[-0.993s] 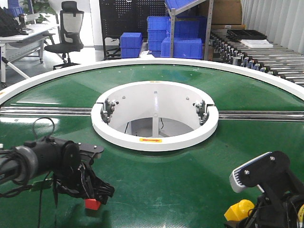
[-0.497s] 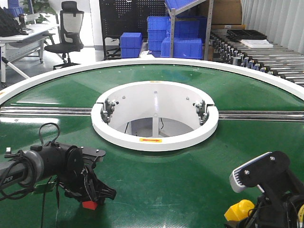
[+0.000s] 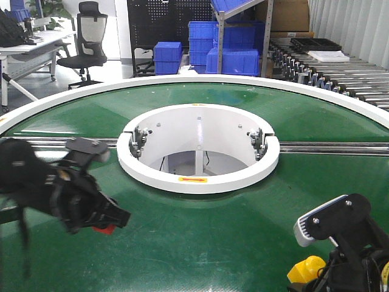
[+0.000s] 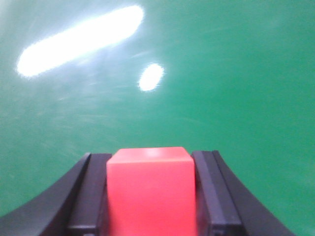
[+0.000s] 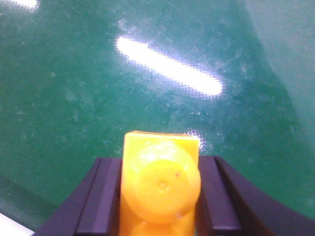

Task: Pick red and yellow blocks into blue bin
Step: 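Lift the red cube with the left gripper and pull it back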

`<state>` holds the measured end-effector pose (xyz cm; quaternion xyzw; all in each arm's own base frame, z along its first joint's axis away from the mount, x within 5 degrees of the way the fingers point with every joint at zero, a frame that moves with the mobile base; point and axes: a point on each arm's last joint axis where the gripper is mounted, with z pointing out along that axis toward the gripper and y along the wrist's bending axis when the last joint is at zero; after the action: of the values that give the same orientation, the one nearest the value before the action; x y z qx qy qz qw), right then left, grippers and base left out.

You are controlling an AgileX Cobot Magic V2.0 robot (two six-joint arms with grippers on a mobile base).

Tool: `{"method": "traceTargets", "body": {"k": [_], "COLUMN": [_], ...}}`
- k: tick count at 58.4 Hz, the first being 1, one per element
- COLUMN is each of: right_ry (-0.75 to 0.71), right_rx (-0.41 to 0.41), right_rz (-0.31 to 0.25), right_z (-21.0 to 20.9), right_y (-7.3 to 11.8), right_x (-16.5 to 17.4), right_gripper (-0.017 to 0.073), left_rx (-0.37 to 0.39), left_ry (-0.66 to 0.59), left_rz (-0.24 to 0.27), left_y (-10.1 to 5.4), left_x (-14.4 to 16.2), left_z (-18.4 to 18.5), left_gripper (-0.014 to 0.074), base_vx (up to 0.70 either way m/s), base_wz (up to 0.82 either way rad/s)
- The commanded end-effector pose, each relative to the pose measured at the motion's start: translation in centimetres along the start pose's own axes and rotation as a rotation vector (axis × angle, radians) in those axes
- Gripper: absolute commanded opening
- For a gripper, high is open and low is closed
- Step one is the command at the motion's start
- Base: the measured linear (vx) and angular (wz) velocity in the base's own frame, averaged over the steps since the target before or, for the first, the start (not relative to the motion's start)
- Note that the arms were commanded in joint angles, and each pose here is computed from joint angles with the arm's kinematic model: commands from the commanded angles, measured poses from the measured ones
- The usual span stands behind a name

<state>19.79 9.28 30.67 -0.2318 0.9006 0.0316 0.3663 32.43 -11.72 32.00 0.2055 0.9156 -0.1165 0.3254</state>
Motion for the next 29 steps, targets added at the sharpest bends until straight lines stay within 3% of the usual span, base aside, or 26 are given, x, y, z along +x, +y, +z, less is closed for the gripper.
{"method": "traceTargets", "body": {"k": [1, 17, 29], "right_ry": [-0.109, -0.109, -0.109], "right_rx": [0.009, 0.009, 0.009], "right_rz": [-0.016, -0.016, -0.016], "right_z": [-1.2, -1.2, -1.2], "right_y": [-0.2, -0.2, -0.2], "right_x": [-1.3, -1.3, -1.3], "right_gripper": [0.0225, 0.0225, 0.0225], "left_rx": [0.011, 0.004, 0.007], "left_ry": [-0.182, -0.283, -0.309], "left_rz": [0.007, 0.026, 0.035], "left_y": [-1.2, -2.7, -3.5], "left_x": [-0.1, 5.3, 9.7], "left_z": [-5.0, -11.8, -14.2], "left_gripper": [0.0230, 0.0233, 0.0234], "base_vx": [0.00, 0.00, 0.00], "base_wz": [0.00, 0.00, 0.00]}}
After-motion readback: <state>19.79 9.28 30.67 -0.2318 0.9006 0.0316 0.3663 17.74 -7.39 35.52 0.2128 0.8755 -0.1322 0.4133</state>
